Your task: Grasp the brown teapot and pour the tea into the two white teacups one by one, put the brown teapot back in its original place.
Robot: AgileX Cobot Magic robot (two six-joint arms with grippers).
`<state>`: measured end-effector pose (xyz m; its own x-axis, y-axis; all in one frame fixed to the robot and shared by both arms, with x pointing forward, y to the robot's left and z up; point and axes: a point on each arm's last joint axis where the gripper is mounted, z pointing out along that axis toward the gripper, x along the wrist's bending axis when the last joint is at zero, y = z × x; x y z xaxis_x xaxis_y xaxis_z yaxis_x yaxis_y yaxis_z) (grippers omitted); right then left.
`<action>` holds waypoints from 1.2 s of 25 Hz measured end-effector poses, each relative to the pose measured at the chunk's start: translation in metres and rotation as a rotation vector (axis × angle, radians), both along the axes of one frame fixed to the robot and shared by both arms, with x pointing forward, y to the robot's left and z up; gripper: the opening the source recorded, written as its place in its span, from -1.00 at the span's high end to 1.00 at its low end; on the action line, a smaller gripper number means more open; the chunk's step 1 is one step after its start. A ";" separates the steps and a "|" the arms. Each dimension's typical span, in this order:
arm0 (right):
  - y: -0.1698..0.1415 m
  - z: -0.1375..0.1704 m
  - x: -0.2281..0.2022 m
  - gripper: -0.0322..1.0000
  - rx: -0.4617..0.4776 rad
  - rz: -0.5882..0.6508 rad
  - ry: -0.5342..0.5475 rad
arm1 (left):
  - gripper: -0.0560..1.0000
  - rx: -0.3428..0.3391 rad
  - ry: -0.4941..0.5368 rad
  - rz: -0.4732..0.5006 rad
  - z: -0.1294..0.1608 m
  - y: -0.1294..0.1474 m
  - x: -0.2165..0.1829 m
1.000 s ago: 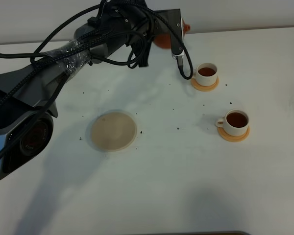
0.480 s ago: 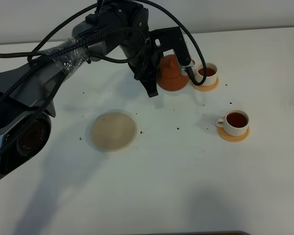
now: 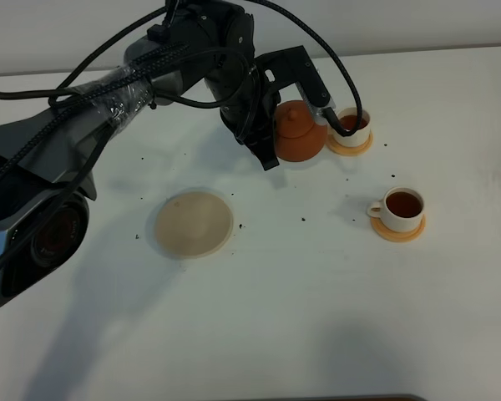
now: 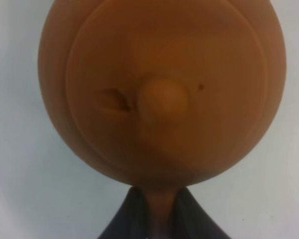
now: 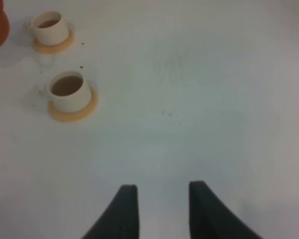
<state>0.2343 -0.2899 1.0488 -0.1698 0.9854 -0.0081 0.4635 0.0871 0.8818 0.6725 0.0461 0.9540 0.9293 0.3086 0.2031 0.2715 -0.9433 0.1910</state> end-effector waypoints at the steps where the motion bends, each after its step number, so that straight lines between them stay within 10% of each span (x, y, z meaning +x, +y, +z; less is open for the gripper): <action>1: 0.000 0.000 0.000 0.47 -0.001 0.000 0.000 | 0.68 -0.003 0.002 0.013 0.000 0.000 0.000; 14: 0.000 0.000 0.000 0.47 -0.001 0.000 0.000 | 0.68 -0.048 0.068 0.410 0.073 0.019 -0.027; 30: 0.000 0.000 0.000 0.47 -0.001 0.000 0.000 | 0.68 0.006 0.139 0.613 0.074 0.047 -0.066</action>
